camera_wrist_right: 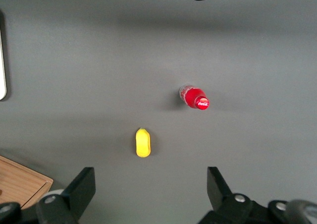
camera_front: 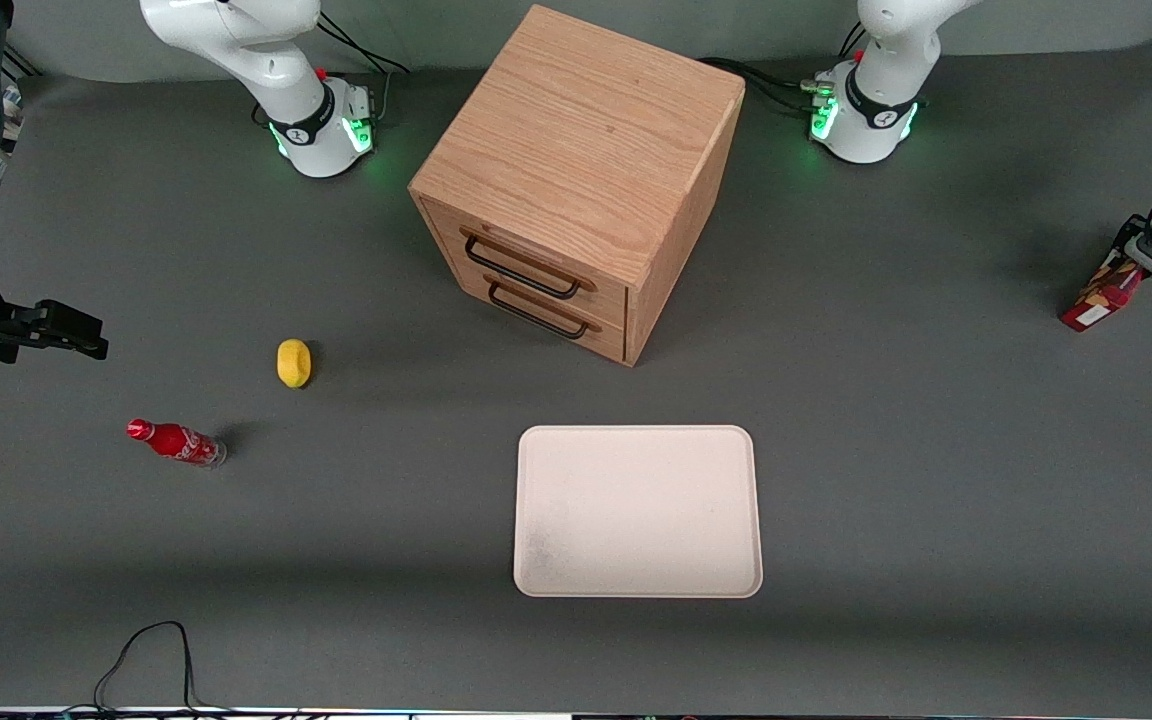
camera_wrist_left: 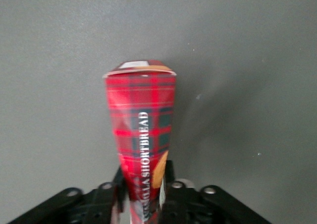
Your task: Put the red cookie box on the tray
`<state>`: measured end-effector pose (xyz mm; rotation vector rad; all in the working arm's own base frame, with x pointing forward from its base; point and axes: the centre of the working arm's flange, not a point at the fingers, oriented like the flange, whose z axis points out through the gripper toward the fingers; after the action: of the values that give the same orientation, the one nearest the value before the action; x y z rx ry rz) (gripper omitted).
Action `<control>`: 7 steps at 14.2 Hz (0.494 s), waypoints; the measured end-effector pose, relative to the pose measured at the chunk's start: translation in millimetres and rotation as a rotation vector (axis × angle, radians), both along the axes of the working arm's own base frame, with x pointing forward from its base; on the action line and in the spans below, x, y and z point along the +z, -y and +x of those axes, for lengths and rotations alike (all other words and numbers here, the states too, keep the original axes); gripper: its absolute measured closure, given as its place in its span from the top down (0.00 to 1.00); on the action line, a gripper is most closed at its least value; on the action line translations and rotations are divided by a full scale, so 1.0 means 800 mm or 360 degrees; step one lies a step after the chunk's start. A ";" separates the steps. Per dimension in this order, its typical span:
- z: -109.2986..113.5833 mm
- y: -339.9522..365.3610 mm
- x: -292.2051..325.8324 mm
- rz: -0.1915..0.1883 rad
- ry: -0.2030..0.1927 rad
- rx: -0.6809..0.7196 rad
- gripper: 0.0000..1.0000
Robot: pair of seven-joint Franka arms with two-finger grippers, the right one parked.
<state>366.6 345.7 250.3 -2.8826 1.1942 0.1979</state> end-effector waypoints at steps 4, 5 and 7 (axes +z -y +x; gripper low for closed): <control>0.018 0.010 0.006 -0.0002 0.0027 0.0003 0.04; 0.029 0.019 0.009 -0.0019 0.0028 0.0039 0.04; 0.058 0.043 0.020 -0.0069 -0.0006 0.0134 0.04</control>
<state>413.4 311.0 266.2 -2.9737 1.0920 0.1812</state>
